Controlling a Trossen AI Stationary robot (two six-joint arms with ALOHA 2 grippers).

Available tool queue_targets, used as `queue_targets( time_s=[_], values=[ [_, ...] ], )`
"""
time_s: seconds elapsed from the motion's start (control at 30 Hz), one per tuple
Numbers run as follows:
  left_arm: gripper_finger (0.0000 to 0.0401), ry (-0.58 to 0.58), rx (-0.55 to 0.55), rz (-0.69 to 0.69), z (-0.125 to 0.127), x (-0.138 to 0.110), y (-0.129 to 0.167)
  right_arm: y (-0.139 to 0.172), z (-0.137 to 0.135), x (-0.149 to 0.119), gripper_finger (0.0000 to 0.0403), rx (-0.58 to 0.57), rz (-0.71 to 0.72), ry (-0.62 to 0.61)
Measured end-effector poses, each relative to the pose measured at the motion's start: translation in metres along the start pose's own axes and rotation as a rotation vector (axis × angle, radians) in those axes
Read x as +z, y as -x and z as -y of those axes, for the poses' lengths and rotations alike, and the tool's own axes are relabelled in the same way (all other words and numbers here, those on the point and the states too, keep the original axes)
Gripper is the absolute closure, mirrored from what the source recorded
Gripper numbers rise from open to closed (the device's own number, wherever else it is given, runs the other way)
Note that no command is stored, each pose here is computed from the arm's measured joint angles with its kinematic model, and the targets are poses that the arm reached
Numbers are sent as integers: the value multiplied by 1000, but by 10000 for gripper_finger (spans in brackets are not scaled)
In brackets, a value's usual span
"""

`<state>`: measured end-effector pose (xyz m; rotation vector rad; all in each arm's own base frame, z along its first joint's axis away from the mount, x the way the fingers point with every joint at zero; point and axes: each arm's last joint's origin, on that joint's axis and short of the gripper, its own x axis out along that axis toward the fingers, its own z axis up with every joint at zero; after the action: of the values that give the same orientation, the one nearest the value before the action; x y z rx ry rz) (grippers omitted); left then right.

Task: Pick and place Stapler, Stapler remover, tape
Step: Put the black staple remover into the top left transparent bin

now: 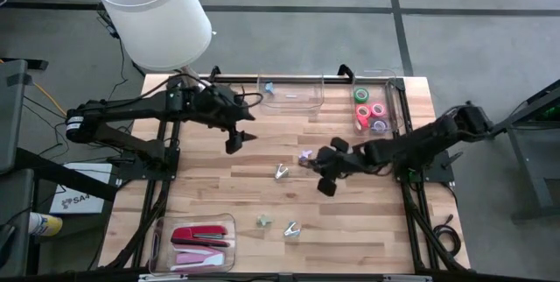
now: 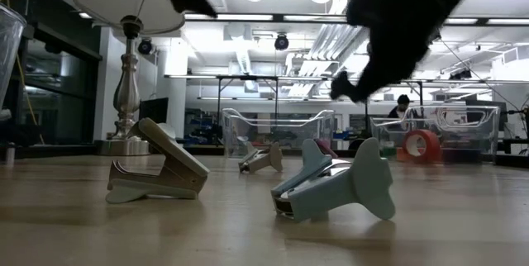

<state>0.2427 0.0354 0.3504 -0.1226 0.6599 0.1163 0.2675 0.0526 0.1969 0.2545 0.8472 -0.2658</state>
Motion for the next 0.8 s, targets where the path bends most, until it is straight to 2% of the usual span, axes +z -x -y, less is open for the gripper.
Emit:
queue_targets(
  time_s=[0.2, 0.53, 0.8],
  values=[
    [103, -20, -55, 149, 2, 14, 1, 13, 6, 41, 330, 9, 104, 104],
    [103, -25, -66, 212, 3, 21, 2, 52, 11, 112, 330, 21, 319, 312],
    [103, -40, -122, 301, 5, 29, 3, 59, 26, 129, 330, 44, 356, 393]
  ],
)
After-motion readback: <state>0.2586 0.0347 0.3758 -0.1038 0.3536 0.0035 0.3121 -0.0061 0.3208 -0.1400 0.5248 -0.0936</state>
